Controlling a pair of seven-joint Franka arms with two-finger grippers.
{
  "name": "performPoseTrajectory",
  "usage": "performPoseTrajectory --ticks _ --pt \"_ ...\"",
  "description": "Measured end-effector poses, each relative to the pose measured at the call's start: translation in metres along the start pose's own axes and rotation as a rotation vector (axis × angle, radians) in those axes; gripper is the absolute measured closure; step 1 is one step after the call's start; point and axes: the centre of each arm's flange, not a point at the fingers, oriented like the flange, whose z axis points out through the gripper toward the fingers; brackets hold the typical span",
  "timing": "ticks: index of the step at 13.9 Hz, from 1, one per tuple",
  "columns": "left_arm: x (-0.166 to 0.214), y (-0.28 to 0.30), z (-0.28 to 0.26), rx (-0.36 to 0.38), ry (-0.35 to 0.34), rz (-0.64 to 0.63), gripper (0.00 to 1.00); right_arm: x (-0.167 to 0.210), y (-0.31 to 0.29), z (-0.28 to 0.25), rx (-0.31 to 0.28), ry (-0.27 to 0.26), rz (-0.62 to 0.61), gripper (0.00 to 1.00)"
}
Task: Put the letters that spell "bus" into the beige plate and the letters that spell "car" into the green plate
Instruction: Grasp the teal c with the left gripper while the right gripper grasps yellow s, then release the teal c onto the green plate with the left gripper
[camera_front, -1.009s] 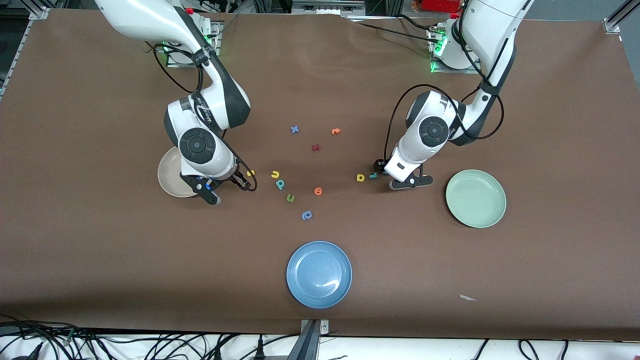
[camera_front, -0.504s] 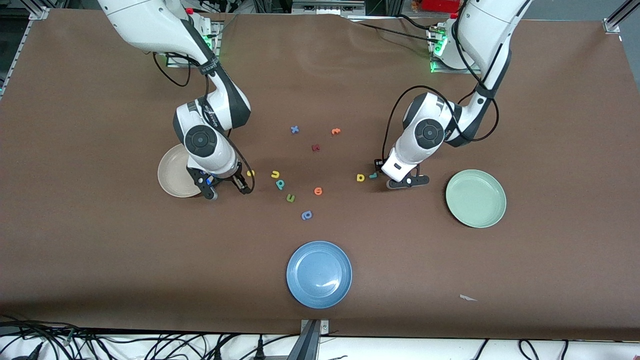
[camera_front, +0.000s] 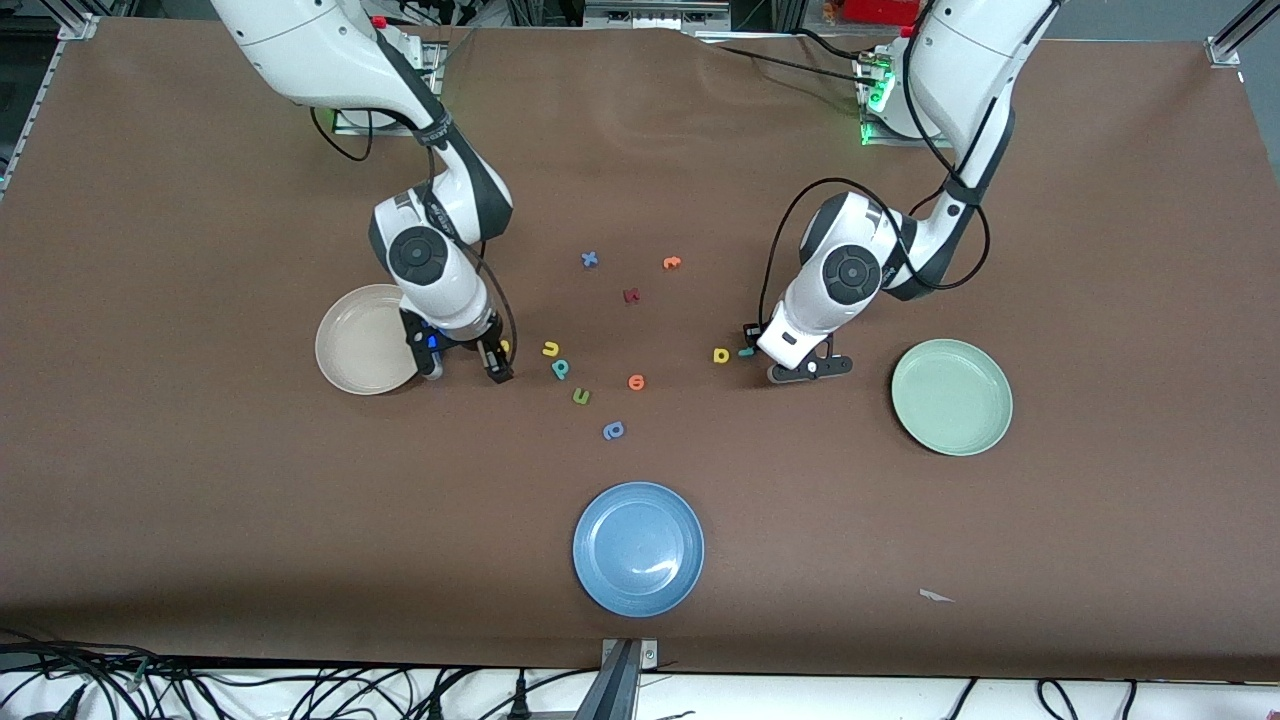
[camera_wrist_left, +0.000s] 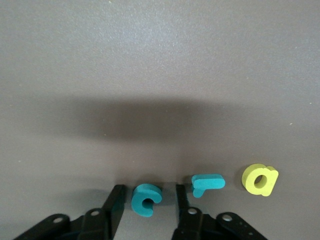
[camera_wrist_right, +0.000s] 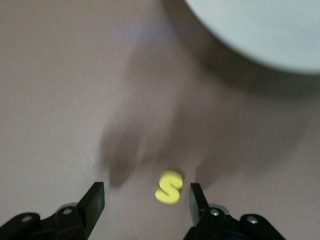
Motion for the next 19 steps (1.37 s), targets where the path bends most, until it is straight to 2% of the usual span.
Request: performPoseTrajectory --ticks 1,2,7,9,11,14,17,19 --pt "0.001 0.0 -0.001 -0.001 0.001 -0.002 0.68 -0.003 0.001 0.004 -0.005 -0.003 0.008 0.22" --pt "0.001 0.001 -0.001 -0.002 0.002 -0.001 0.73 -0.004 0.002 0.006 -0.009 -0.003 0.012 0.22" --pt "0.004 0.0 -0.007 0.002 -0.004 -0.004 0.73 -0.003 0.006 0.012 -0.021 -0.002 0.014 0.22" --pt "0.012 -0.009 -0.034 0.021 -0.035 -0.005 0.73 -0.002 0.006 0.011 -0.02 -0.002 0.014 0.25" --pt "0.026 -0.038 -0.083 0.032 -0.067 0.01 0.73 -0.002 0.005 0.009 -0.017 -0.001 0.015 0.34" --pt "0.056 -0.11 -0.14 0.022 -0.077 0.012 0.73 -0.002 0.005 0.009 -0.016 -0.001 0.014 0.37" --pt "0.085 -0.185 -0.148 0.083 -0.053 0.041 0.73 -0.001 0.005 0.008 -0.015 -0.001 0.012 0.41" --pt "0.101 -0.22 -0.144 0.095 -0.057 0.049 0.73 0.0 0.005 0.008 -0.014 0.0 0.01 0.45"
